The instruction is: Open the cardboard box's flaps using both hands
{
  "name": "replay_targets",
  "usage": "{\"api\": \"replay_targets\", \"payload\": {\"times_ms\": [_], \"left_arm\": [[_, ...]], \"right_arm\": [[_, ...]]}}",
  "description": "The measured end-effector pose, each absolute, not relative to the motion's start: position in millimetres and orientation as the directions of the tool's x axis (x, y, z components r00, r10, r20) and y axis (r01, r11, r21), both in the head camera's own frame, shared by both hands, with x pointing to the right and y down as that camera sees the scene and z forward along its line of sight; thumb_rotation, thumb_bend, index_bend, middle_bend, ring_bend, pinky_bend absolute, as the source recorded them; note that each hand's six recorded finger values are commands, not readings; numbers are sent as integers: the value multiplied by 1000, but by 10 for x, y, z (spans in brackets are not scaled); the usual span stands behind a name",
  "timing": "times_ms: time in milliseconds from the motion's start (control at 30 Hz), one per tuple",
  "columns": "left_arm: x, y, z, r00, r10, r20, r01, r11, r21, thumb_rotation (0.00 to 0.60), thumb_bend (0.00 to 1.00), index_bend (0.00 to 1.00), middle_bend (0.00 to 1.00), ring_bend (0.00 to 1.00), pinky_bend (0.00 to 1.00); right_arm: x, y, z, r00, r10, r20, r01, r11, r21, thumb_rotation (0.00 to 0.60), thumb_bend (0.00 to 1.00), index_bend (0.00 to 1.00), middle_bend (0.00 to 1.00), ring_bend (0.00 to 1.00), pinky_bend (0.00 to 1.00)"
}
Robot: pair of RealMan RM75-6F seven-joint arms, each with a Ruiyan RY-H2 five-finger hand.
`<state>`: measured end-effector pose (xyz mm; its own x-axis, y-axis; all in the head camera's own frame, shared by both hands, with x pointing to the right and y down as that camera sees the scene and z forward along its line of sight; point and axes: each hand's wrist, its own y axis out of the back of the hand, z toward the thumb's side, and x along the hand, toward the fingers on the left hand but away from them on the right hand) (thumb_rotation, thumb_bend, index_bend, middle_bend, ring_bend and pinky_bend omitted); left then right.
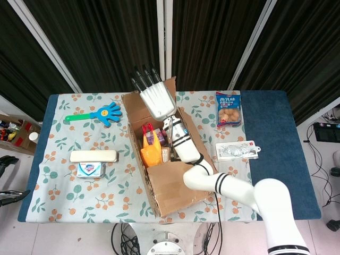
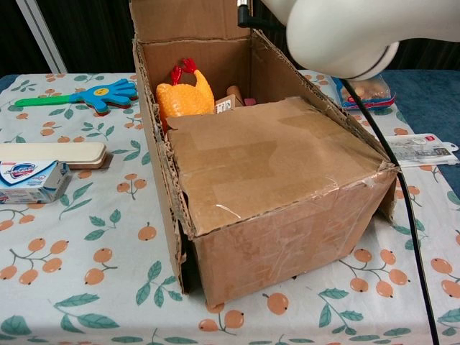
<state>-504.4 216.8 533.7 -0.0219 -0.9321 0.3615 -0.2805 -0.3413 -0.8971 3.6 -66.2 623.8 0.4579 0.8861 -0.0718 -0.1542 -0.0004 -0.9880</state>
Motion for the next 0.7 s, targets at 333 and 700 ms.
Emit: {"api": "replay_targets", "payload": {"times_ms": [333,700], "left_arm": [[-5023,2222,5231,-15,-945,326,-261,-311,-914,559,0,213,179,133,165],[-4884,2272,5360,23,-943,333,-232,-329,-916,557,0,206,179,134,165]], "right_arm": [[-205,-617,6251,494,868,-49,17,-66,-998,600,506,0,0,0,0],[331,5,5665,695,710,-114,31,-188,-982,600,1000,5,117,0,0]]}}
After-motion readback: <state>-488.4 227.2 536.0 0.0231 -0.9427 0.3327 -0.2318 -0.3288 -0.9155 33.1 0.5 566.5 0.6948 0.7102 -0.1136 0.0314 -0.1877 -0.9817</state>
